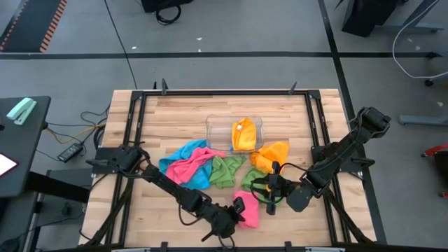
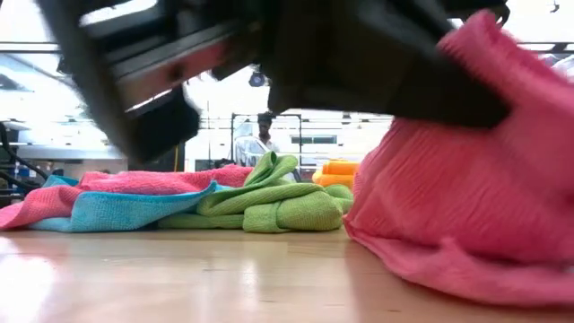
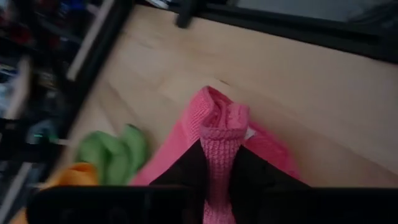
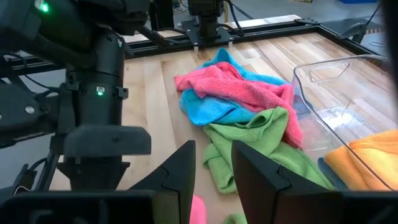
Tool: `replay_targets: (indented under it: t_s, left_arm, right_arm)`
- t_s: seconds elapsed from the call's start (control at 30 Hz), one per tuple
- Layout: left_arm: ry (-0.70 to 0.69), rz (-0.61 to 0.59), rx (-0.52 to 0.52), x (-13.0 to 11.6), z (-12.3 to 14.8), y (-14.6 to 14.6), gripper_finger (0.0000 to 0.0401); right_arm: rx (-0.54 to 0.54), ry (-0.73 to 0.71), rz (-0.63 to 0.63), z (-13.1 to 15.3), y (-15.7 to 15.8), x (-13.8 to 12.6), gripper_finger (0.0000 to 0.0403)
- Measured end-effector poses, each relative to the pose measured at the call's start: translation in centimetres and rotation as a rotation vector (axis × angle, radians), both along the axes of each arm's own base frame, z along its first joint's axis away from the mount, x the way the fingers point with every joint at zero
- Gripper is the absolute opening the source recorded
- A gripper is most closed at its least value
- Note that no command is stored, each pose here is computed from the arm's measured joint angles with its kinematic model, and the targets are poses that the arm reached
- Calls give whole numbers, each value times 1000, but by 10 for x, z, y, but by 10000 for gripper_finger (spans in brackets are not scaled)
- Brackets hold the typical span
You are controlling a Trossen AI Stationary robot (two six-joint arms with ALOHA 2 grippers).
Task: Fold microfiber towels
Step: Fold the bottom pink microfiber cloth
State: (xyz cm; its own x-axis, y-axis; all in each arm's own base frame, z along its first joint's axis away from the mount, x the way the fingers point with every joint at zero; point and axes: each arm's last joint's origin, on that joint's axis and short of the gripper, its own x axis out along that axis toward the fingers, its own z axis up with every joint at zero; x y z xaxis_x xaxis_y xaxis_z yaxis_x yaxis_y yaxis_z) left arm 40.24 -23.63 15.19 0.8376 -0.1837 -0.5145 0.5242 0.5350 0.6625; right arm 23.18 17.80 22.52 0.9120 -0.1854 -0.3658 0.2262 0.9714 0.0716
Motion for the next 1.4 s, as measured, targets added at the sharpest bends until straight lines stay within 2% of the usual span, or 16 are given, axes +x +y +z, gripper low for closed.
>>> replay_targets:
  t_s: [0.13, 0.27, 0.47, 0.57, 0.67, 0.77, 0.9, 1.17, 1.27, 1.4]
  left_arm:
    - [-30, -14, 24, 0, 1, -2, 16]
    - [-12, -1, 10, 1, -4, -2, 13]
    - [-49, -13, 14, 2, 0, -3, 61]
    - [-37, 4, -24, 2, -1, -3, 83]
    - [-2, 17, -106, 3, -3, -2, 98]
    - [31, 5, -185, 4, -7, -2, 109]
    - [41, 14, -223, 5, -9, -3, 122]
    - [34, 24, -256, 7, -15, -4, 128]
    - [14, 31, -224, 9, -15, -1, 117]
    - [-21, 20, -112, 11, -15, 3, 103]
  right_arm:
    - [38, -3, -5, 0, 0, 0, 112]
    - [92, 18, 25, -3, 4, -1, 112]
    - [232, 74, 107, -7, 14, -6, 112]
    - [225, 122, 118, -21, 23, -9, 112]
    - [219, 167, 99, -41, 30, -6, 112]
    - [226, 204, 74, -58, 35, -4, 112]
    - [268, 234, 60, -70, 38, -2, 112]
    - [408, 330, 103, -66, 38, -7, 112]
    - [427, 373, 115, -66, 39, -11, 112]
    - [432, 435, 100, -70, 39, -17, 113]
